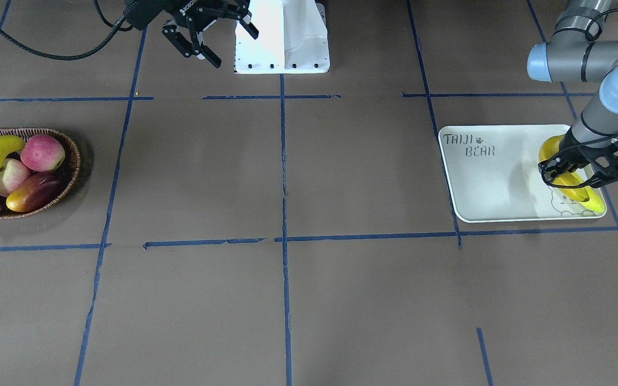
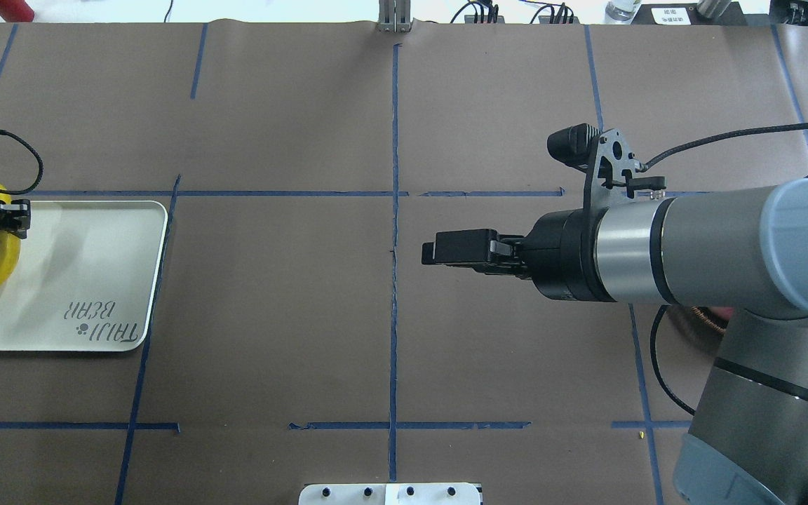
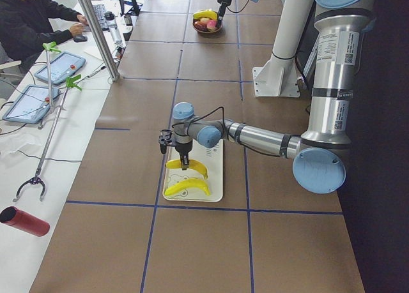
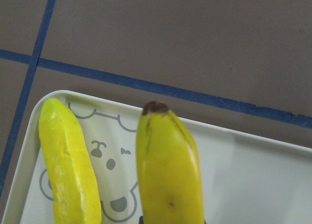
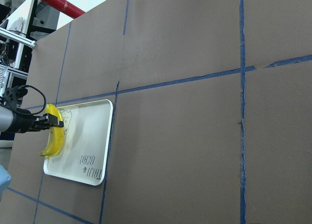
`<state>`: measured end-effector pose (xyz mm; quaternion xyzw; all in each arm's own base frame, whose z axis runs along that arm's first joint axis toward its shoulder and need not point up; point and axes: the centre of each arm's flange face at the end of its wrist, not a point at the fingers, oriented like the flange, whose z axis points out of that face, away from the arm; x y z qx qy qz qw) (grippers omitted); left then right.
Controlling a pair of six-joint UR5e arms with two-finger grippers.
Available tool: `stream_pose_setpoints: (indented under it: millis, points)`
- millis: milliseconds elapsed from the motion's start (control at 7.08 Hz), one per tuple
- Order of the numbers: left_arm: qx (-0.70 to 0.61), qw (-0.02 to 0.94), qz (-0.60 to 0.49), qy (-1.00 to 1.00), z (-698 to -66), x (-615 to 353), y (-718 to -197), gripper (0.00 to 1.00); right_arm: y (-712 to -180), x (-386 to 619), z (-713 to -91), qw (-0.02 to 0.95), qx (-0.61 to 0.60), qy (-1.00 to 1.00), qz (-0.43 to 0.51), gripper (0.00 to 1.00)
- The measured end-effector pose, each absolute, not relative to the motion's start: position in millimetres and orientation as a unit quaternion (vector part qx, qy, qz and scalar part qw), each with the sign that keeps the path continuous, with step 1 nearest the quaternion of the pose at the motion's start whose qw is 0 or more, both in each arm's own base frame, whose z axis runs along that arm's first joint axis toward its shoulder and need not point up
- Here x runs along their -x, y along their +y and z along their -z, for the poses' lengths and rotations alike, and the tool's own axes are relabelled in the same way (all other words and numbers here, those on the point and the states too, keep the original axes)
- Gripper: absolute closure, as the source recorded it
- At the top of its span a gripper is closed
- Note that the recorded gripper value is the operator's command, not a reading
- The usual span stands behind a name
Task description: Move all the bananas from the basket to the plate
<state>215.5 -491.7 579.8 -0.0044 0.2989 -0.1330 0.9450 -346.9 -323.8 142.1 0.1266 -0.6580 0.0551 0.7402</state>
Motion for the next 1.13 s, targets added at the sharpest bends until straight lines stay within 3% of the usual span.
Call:
stream_pose_setpoints:
  millis: [565,1130]
  points:
    - [-0.023,0.937,0.123,0.326,-544.5,-218.6,-495.2,0.00,-342.8,339.2,-160.6,0.773,-0.123,-0.618,-0.075,0.00]
    - [-0.088,0.920,0.093,0.371,-455.3,-231.4,-493.9,0.00,-389.6,284.6,-220.5,0.830,-0.122,-0.539,-0.077,0.00]
